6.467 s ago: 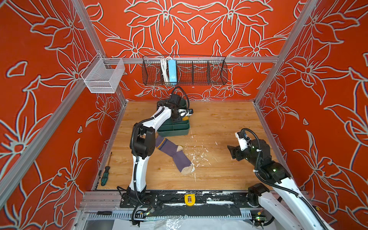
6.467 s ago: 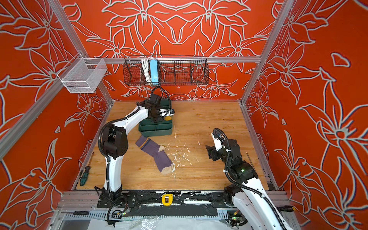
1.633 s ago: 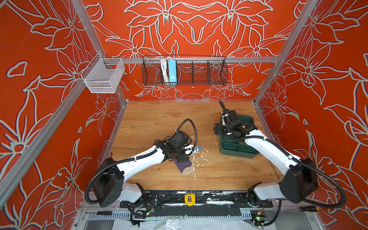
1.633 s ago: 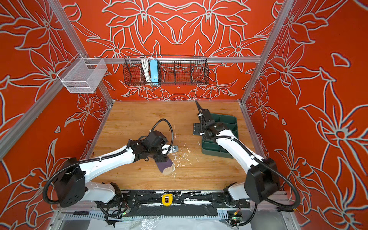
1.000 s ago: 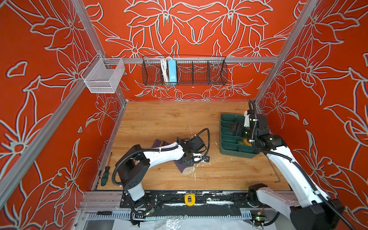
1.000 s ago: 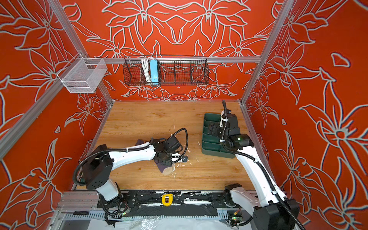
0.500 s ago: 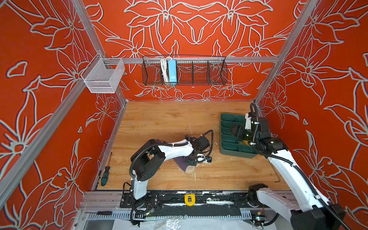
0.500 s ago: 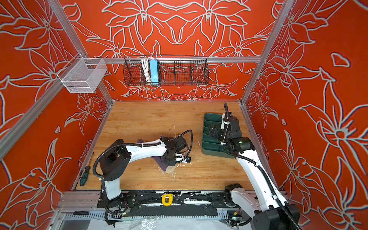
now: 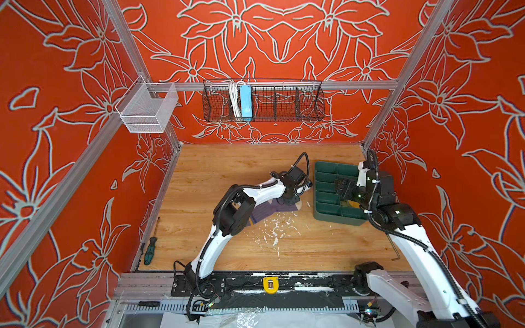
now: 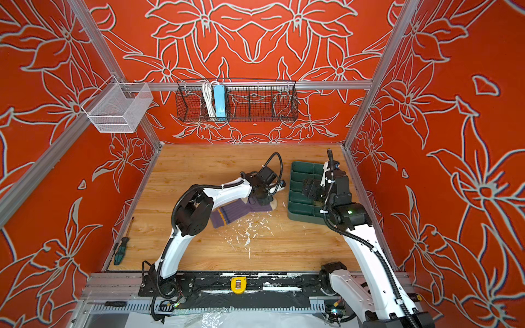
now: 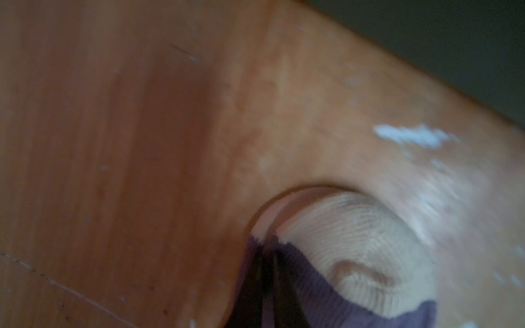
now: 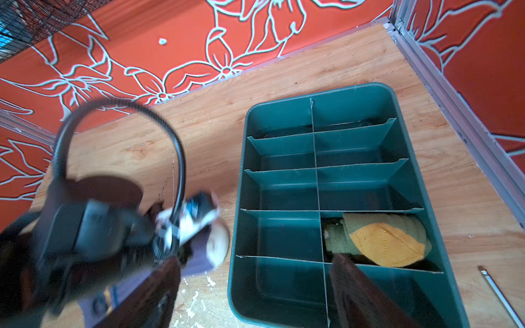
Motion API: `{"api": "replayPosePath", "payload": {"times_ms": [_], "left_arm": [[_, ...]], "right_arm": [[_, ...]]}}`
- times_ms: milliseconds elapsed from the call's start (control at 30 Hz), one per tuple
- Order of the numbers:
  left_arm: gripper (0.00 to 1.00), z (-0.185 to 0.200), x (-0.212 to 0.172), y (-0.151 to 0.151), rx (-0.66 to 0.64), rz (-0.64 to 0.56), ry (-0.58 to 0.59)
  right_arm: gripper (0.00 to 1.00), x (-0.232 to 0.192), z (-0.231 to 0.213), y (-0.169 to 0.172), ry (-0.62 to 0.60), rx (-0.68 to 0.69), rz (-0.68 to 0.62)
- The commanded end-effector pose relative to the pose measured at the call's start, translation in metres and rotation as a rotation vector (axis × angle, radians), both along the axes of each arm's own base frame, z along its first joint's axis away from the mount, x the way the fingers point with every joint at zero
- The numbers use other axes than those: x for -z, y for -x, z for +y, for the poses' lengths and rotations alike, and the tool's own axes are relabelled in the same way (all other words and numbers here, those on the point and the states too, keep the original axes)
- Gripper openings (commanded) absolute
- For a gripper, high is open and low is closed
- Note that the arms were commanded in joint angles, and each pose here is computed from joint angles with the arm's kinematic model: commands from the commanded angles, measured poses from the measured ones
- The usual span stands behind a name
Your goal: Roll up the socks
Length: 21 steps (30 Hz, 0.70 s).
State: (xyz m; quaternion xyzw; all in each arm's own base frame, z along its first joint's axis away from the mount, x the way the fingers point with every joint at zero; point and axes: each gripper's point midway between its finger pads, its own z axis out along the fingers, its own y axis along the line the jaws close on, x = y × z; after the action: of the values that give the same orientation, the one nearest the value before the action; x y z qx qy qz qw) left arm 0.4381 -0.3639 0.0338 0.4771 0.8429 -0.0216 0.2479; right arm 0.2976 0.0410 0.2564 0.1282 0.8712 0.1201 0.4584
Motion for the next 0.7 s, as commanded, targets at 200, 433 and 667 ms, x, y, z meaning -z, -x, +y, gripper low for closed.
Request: {"api": "replayPosePath", "payload": {"times_ms": [200, 433, 667], "left_arm": [[0.45, 0.018, -0.083, -0.087, -0.358, 0.03, 0.403], [0.88, 0.067, -0.238, -0.044, -0.151, -0.258, 0.49], [0.91, 0.153, -0.21, 0.081, 0.278, -0.549, 0.056]], "right_arm": [[0.86, 0.017, 0.007, 0.013, -0.02, -0.054, 0.051], [0.88, 0.023, 0.04, 0.009, -0.085, -0.229, 0.07], [0.87, 0.034, 0.081, 0.0, -0.184, -0.412, 0.113]]}}
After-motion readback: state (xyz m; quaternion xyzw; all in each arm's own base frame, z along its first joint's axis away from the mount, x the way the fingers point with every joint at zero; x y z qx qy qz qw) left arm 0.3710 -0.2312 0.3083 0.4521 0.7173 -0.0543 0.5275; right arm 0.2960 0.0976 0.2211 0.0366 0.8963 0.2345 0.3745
